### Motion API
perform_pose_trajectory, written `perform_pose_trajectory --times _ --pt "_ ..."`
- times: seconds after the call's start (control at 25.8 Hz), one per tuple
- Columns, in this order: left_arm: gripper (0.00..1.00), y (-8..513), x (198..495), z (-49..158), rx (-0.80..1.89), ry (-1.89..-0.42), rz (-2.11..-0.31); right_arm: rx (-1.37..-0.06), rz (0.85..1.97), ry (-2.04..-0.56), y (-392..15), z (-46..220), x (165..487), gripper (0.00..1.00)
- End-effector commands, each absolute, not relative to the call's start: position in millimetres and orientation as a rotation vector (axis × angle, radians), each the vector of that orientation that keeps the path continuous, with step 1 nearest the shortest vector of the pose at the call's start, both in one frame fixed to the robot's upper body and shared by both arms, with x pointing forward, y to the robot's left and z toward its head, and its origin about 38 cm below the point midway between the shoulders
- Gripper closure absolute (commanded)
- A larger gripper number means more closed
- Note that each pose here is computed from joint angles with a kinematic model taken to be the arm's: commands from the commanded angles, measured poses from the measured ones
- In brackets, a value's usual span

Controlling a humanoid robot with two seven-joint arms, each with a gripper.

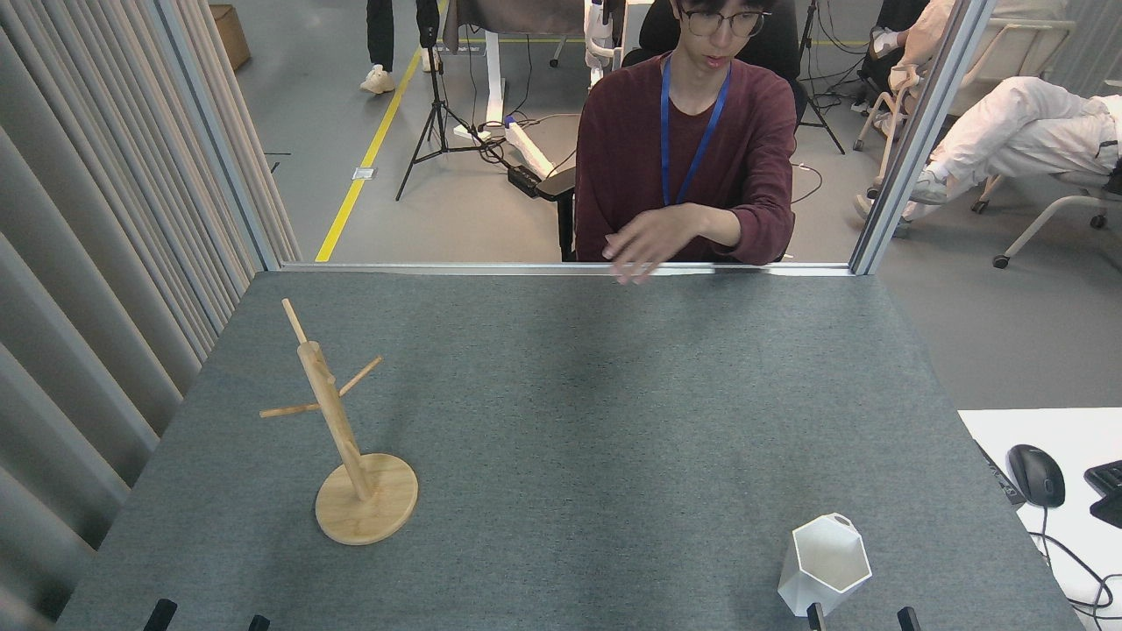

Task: Hang cup on storage rack
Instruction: 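Grasp the white hexagonal cup with the right gripper and lift it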

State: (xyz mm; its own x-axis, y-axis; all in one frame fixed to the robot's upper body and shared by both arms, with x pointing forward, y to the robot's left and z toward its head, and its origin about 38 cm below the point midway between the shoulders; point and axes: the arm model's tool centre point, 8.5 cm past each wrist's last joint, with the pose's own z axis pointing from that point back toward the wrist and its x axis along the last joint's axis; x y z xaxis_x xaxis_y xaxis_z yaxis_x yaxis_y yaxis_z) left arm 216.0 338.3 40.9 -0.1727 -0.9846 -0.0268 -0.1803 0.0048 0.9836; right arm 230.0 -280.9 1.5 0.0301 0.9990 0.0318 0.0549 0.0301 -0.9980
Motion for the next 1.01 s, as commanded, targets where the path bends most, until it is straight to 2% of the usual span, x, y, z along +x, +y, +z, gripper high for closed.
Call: perform_pose_trajectory --times 0.0,0.19,0.46,0.97 --pt "0.00 338.5 215.7 39.9 1.259 -1.469 -1.255 -1.240 1.140 -1.239 -281.8 1.2 229.8 0.01" --pt "0.00 339.5 215.5 35.6 1.247 -1.443 -1.259 -1.230 1.152 -1.209 -285.6 -8.6 233.5 0.01" --pt "0.00 340.9 215.2 35.5 1.249 -1.439 -1.261 -1.229 1.156 -1.228 -282.6 -10.7 258.7 0.01" --pt "0.00 341.6 215.0 35.5 1.251 -1.436 -1.259 -1.222 1.214 -1.227 -280.9 -18.6 279.8 0.01"
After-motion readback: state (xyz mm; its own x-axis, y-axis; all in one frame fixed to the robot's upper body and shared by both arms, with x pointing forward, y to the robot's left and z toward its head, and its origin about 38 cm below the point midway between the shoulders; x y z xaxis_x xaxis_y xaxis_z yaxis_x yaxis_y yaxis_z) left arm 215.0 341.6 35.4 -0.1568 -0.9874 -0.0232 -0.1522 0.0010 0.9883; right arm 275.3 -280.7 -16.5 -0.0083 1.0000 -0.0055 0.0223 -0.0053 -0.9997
